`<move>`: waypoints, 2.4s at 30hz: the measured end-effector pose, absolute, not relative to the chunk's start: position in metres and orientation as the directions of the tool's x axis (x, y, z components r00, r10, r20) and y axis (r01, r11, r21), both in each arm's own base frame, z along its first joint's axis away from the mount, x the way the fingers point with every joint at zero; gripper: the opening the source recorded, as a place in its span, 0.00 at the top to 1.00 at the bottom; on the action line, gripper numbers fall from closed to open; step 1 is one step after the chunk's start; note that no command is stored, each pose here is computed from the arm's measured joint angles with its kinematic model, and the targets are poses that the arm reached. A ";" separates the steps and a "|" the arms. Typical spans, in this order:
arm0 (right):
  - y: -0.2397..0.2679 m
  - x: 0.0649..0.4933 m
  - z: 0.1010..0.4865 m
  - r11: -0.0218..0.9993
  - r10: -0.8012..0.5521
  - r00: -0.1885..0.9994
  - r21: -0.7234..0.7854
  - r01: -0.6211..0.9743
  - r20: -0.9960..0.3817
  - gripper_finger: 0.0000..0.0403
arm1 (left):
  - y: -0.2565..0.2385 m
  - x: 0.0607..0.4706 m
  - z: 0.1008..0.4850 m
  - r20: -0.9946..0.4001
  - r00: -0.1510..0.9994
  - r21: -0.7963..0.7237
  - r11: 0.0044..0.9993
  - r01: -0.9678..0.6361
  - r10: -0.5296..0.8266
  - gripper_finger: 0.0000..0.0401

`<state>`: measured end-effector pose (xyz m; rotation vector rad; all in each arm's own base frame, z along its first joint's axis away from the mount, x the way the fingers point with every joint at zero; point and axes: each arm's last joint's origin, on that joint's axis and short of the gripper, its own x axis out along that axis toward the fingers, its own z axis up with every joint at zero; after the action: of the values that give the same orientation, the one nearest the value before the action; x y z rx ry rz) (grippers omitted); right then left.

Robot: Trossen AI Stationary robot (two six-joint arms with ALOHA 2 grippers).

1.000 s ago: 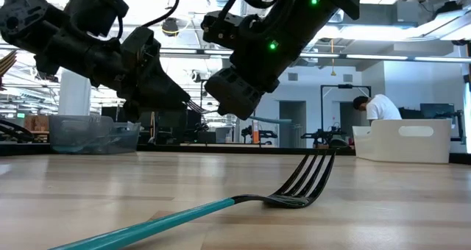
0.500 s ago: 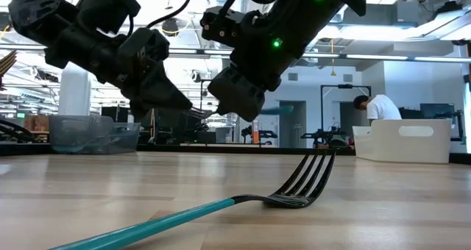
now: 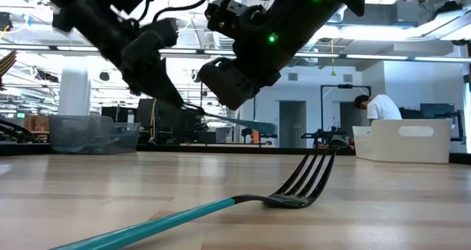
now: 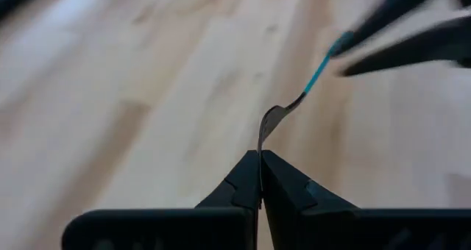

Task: Sort silverware by color (type)
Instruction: Put the blue fork into the top black bin

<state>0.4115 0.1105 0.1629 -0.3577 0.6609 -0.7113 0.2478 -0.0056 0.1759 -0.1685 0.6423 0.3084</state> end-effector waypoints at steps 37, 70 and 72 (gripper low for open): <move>0.117 0.396 0.154 0.704 -0.708 0.508 -0.446 0.552 -0.490 0.82 | 0.057 0.136 0.245 -0.519 -0.352 0.727 0.186 -0.661 0.779 1.00; 0.151 0.390 0.182 0.913 0.246 0.514 0.018 -0.407 -0.822 0.84 | 0.007 0.178 0.256 -0.637 0.289 0.399 0.627 -0.669 0.714 0.62; 0.154 0.390 0.175 0.894 0.279 0.483 0.041 -0.445 -0.830 0.84 | 0.003 0.179 0.258 -0.628 0.331 0.380 0.649 -0.659 0.704 0.62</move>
<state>0.3897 0.1540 0.1751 -0.1892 0.9716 0.4443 0.1787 0.0028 0.2582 0.0599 0.8523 0.8913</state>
